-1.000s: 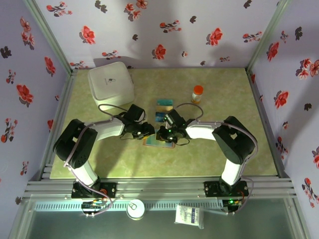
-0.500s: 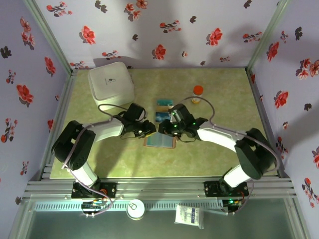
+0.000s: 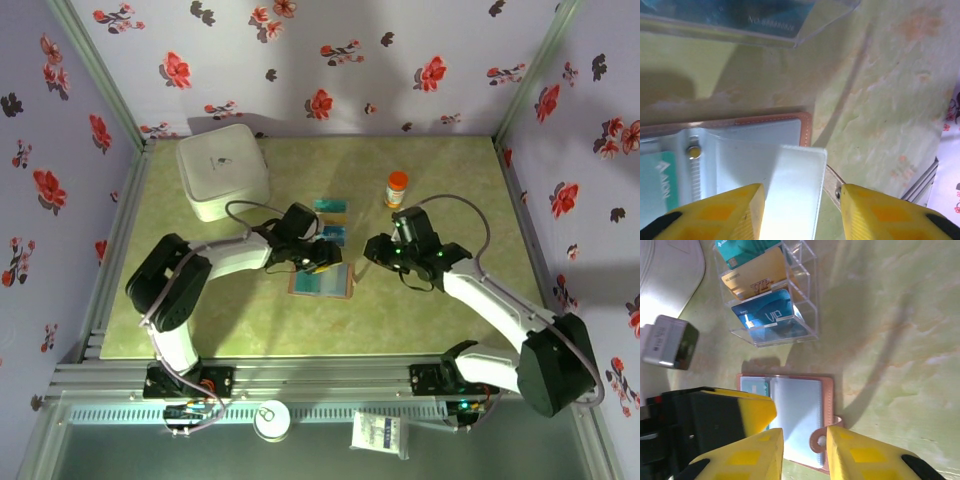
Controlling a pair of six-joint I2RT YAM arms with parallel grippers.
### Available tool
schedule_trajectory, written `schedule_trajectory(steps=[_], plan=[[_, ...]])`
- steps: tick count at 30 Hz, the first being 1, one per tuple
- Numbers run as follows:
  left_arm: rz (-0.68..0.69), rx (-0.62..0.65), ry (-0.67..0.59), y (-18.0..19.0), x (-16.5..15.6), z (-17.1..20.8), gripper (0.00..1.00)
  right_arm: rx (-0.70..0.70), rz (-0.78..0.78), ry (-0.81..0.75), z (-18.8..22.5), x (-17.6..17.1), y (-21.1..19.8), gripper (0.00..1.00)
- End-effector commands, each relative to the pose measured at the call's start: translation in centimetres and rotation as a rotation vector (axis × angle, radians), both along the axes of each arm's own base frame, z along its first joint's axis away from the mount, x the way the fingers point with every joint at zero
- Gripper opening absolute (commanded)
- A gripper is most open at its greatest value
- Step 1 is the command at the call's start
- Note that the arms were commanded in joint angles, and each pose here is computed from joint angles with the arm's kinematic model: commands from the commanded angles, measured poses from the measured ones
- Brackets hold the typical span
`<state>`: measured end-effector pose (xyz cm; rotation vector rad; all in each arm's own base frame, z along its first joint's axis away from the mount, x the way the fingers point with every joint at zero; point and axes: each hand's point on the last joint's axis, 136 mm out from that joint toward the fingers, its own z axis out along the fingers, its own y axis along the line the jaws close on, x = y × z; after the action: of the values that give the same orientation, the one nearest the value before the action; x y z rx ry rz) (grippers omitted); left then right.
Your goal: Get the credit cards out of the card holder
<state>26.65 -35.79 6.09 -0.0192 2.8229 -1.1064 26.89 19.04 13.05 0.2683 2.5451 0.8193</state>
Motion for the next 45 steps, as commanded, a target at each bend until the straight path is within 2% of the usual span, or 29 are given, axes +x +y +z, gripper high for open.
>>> schedule_trajectory(steps=[1, 10, 20, 29, 37, 45], plan=[[-0.018, -0.015, 0.018, -1.4, -0.1, -0.2, 0.46, -0.037, -0.005, 0.015, -0.7, -0.8, -1.1, 0.3], [-0.028, 0.0, 0.016, -1.2, -0.3, -0.7, 0.48, 0.028, 0.013, 0.03, -0.7, -0.9, 0.0, 0.3], [-0.017, 0.041, 0.067, -0.9, -0.4, -3.8, 0.48, 0.034, 0.021, 0.041, -0.8, -1.1, 0.1, 0.3], [0.011, -0.026, -0.024, -0.4, 1.3, 0.7, 0.48, 0.064, 0.045, 0.045, -0.5, -1.4, 1.3, 0.3], [0.056, 0.028, -0.065, 4.4, 2.3, 2.3, 0.46, 0.059, 0.11, 0.068, -0.9, -1.4, 4.4, 0.3], [0.113, 0.095, -0.032, 10.2, 1.7, 0.1, 0.33, 0.053, 0.198, 0.103, -1.3, -1.3, 8.6, 0.3]])
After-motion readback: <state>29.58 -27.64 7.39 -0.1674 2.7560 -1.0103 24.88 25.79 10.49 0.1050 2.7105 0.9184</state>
